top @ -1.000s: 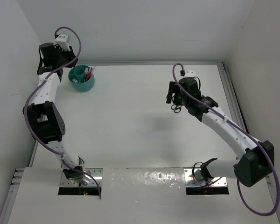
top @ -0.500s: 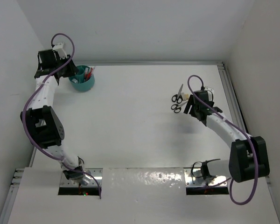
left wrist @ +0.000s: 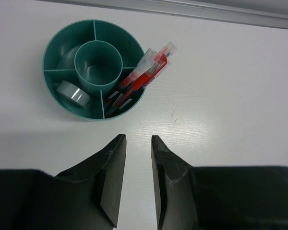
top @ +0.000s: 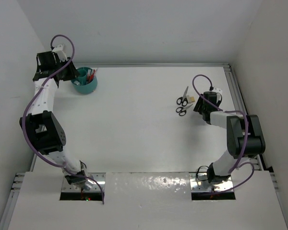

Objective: Sort the stationery into containers
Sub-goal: Pick up the stationery from the center of the board.

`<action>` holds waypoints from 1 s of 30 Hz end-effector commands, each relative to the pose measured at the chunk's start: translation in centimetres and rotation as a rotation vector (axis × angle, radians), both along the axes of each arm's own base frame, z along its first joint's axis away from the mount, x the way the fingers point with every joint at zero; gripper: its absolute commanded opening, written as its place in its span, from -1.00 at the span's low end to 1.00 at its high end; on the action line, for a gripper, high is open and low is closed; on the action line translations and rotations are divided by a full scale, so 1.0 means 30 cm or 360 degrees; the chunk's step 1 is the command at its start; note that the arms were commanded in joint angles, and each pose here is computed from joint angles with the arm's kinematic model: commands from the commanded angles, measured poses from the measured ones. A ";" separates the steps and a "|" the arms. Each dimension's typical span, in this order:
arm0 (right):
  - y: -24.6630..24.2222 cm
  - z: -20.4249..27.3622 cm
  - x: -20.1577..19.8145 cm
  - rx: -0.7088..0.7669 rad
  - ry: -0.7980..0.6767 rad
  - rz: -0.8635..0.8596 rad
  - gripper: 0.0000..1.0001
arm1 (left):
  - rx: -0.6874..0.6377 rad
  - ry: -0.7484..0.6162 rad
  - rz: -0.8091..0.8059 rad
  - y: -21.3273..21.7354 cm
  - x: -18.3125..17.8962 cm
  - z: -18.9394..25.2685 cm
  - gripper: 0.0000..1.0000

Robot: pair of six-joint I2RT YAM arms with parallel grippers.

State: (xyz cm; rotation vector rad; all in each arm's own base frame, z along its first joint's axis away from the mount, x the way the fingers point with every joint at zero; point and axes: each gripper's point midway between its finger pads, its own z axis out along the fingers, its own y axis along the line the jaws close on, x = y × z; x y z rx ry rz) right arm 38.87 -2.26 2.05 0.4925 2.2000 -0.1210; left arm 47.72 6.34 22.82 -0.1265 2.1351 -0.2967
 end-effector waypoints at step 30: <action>0.305 0.538 0.011 -0.0005 -0.0431 0.1080 -1.00 | -0.0005 -0.0302 -0.1008 -0.449 -0.084 0.241 -0.07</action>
